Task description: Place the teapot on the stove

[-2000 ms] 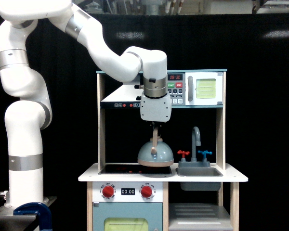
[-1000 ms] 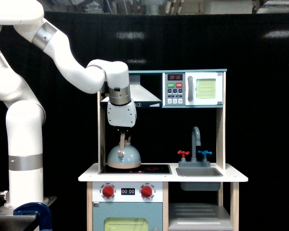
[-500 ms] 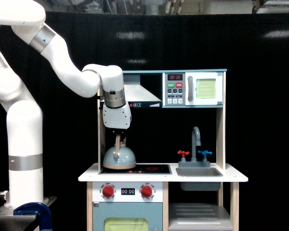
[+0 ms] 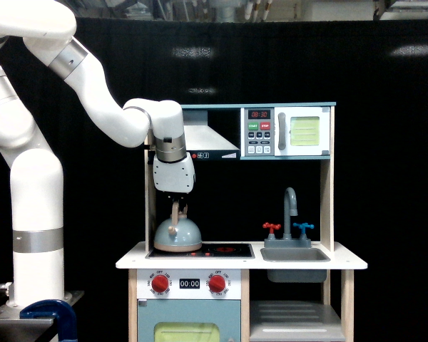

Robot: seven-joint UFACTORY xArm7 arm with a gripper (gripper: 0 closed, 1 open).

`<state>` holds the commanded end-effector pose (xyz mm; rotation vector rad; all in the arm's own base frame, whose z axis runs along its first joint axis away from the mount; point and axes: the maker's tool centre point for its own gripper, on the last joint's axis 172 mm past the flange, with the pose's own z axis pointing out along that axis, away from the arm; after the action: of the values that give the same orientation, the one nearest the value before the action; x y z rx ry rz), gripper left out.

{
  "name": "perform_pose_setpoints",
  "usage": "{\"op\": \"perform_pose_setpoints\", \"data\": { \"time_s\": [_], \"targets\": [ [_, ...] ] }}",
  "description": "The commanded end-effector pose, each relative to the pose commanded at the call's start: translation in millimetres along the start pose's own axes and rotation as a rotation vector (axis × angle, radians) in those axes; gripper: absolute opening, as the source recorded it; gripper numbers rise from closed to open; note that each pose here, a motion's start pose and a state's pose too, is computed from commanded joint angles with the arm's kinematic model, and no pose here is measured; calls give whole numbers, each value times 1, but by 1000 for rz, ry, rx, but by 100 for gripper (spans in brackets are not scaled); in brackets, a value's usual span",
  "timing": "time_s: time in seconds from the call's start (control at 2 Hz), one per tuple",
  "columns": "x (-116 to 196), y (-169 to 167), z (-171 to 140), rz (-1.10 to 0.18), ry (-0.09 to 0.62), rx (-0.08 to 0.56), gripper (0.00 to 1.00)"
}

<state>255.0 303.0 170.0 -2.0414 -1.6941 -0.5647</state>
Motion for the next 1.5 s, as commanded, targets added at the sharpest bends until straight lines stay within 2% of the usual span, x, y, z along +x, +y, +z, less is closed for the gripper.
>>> {"op": "perform_pose_setpoints", "data": {
  "time_s": [0.5, 1.0, 1.5],
  "targets": [
    [-5, 0, 3, 0, 0, 0, 100],
    [-6, -1, -10, 0, 0, 0, 100],
    [-23, 8, -67, 0, 0, 0, 100]
  ]
}}
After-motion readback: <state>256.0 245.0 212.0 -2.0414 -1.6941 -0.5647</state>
